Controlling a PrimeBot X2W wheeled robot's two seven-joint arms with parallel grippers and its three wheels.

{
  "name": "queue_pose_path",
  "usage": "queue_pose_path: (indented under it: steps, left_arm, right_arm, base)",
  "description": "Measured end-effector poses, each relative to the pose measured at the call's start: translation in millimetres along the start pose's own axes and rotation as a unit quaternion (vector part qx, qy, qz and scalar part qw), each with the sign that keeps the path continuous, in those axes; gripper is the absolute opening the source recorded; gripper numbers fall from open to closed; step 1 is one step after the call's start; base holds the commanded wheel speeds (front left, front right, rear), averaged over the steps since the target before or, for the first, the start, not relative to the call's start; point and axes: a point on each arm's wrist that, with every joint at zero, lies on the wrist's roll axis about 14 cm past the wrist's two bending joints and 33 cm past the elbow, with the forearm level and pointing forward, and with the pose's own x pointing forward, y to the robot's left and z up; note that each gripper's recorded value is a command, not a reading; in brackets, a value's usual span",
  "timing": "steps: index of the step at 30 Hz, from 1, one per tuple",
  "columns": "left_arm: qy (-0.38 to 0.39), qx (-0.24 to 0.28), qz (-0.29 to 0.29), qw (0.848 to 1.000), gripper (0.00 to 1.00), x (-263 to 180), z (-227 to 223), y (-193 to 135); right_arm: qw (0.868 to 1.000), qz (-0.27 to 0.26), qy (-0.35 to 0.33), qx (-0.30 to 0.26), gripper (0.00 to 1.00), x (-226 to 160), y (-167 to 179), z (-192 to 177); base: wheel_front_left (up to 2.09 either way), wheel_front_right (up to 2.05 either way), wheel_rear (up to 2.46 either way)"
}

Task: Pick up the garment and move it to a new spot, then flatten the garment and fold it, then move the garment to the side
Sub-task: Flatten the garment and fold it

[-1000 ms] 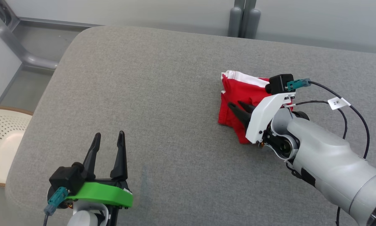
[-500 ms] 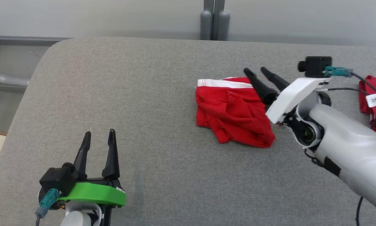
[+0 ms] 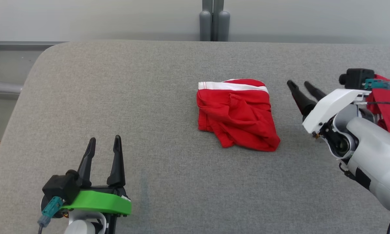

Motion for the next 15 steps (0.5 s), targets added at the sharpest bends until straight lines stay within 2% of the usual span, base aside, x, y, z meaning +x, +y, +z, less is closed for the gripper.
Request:
queue_pose_path:
  steps: [7,15]
  left_arm:
    - [0.006,0.002,0.013,1.000,1.00,-3,-3,8]
    - [0.005,0.001,0.037,0.999,1.00,-9,-1,23]
  right_arm:
    - [0.992,-0.011,0.118,0.044,0.00,10,1,-52]
    - [0.973,0.026,0.206,0.103,0.00,28,39,-86]
  base:
    - [0.00,0.00,0.00]
    - [0.00,0.00,0.00]
